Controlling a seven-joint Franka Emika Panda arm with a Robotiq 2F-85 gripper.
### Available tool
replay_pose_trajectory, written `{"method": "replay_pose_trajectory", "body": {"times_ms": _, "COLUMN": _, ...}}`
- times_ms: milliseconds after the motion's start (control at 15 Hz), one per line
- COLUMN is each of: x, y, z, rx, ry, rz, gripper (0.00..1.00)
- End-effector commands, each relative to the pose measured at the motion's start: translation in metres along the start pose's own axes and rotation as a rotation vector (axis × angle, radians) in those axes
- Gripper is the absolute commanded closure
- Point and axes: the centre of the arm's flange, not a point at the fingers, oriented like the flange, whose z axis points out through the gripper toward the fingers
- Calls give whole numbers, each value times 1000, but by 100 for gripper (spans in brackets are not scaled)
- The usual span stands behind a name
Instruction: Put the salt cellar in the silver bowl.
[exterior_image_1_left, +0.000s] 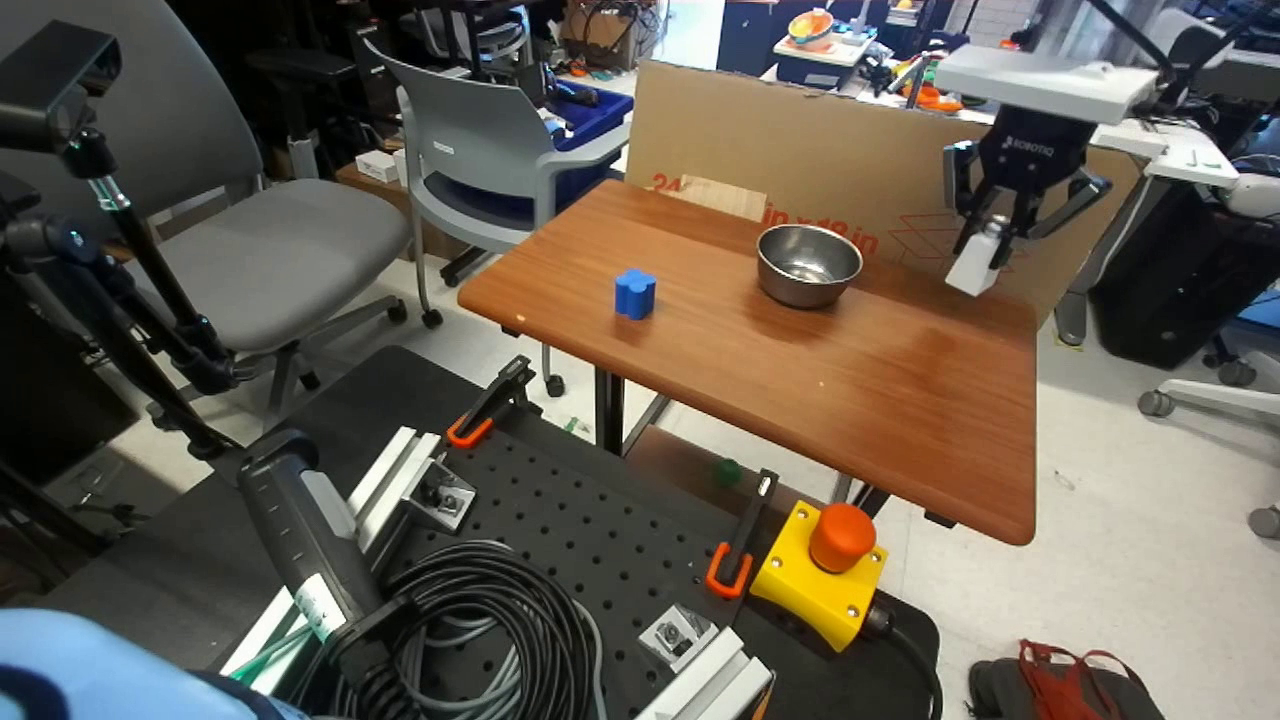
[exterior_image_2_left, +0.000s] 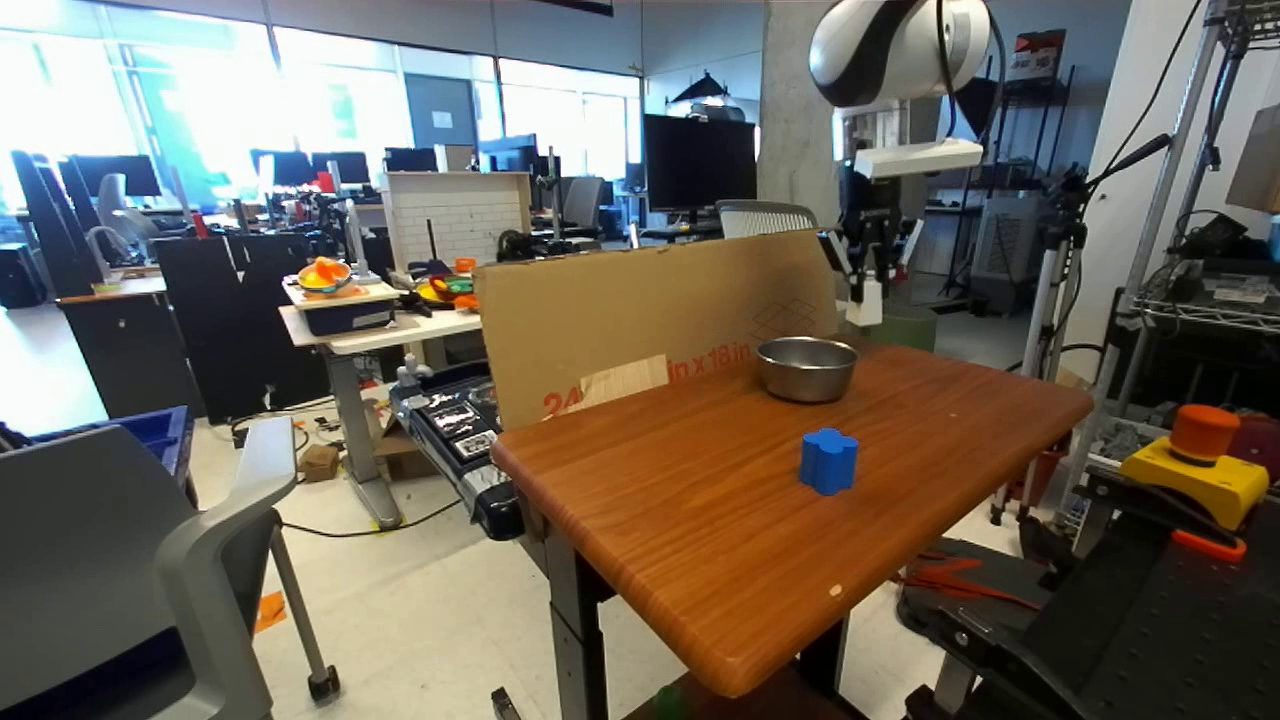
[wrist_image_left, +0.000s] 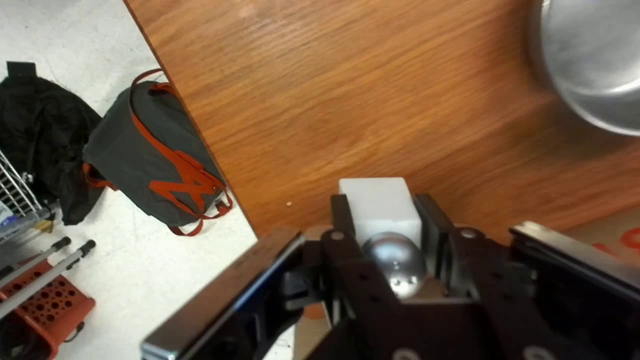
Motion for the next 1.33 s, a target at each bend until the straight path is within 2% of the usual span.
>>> {"method": "replay_pose_trajectory", "body": {"times_ms": 0, "x": -62, "y": -33, "z": -60, "rx": 69, "ry": 20, "rz": -150, "gripper": 90}}
{"method": "replay_pose_trajectory", "body": {"times_ms": 200, "x": -92, "y": -65, "z": -86, "rx": 111, "ry": 19, "rz": -249, "gripper": 90}}
{"method": "replay_pose_trajectory", "body": {"times_ms": 333, "x": -101, "y": -81, "z": -88, "rx": 118, "ry": 6, "rz": -283, "gripper": 90}}
{"method": "replay_pose_trajectory", "body": {"times_ms": 733, "x": -104, "y": -103, "z": -45, "rx": 86, "ry": -87, "rz": -315, "gripper": 90}}
{"method": "replay_pose_trajectory", "body": {"times_ms": 1267, "x": -93, "y": -116, "z": -3, "rx": 32, "ry": -94, "rz": -289, "gripper": 90}}
